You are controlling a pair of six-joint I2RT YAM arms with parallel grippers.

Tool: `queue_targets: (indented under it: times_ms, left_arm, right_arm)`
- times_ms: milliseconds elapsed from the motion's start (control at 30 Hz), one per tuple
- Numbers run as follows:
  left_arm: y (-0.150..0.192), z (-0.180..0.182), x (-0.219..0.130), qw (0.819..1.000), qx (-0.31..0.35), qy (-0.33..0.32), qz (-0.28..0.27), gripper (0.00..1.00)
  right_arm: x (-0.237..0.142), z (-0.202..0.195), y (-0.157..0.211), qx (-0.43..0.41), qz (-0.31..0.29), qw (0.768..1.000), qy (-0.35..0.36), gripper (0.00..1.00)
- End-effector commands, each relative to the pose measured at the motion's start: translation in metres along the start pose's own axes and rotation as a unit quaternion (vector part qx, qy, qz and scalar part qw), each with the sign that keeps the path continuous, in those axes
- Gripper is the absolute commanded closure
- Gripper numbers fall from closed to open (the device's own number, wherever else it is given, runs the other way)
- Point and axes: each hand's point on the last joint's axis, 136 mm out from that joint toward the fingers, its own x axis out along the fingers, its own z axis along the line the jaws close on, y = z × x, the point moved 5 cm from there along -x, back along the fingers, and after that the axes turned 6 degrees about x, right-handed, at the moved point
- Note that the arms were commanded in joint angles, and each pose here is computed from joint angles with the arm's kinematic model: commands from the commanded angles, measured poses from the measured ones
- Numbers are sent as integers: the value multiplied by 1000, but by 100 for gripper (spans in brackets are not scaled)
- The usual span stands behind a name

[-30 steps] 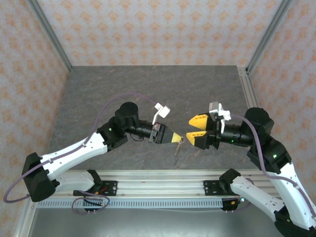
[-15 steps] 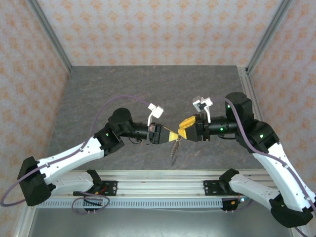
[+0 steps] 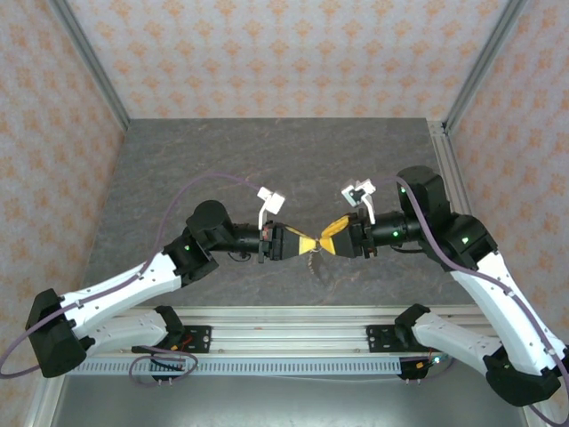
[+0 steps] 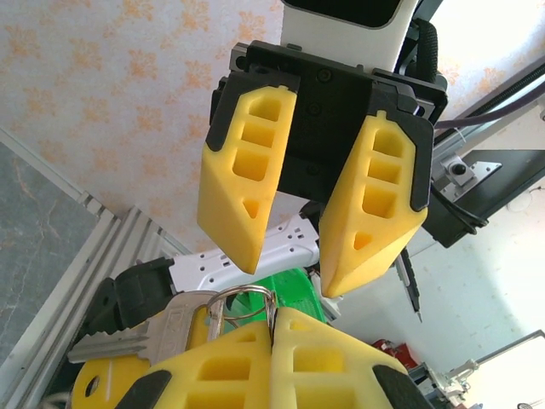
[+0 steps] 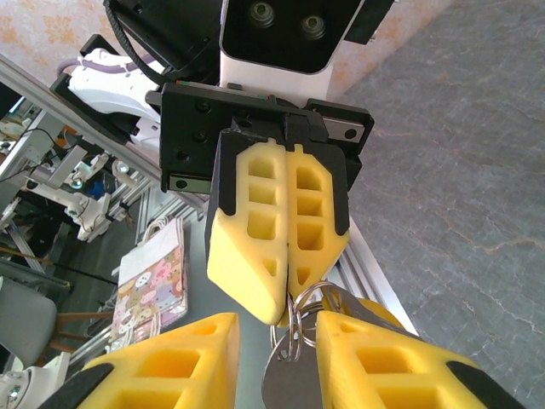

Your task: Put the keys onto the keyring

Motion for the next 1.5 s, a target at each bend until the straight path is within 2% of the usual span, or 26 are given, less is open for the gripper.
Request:
queue_targets:
  times_ms: [0,133,367,867,1100,1333,1467]
  left_arm:
    - [-9,-13,-2,999,42,22,-25,100]
    - [-8,-13,-3,999,43,21,-22,100]
    - [-9,-15,-4,998,49,22,-28,100]
    - [-11,-11,-3,998,50,13,-35,100]
    - [-11,-11,-3,998,50,11,-36,100]
    - [-11,-10,-3,998,49,10,-37,100]
    - [-11,-11,-2,998,49,10,-36,100]
  right_arm:
    - [2,3,1,-6,10,1000,-15,71]
    - [5,2,-2,0,9,1000,-26,76]
    - [7,-1,1,8,18,999,-30,78]
    - [8,0,7,11,27,999,-44,78]
    - [8,1,7,9,27,998,-47,87]
    - [4,6,8,1,17,998,-53,81]
    - [3,8,8,-3,15,998,-54,85]
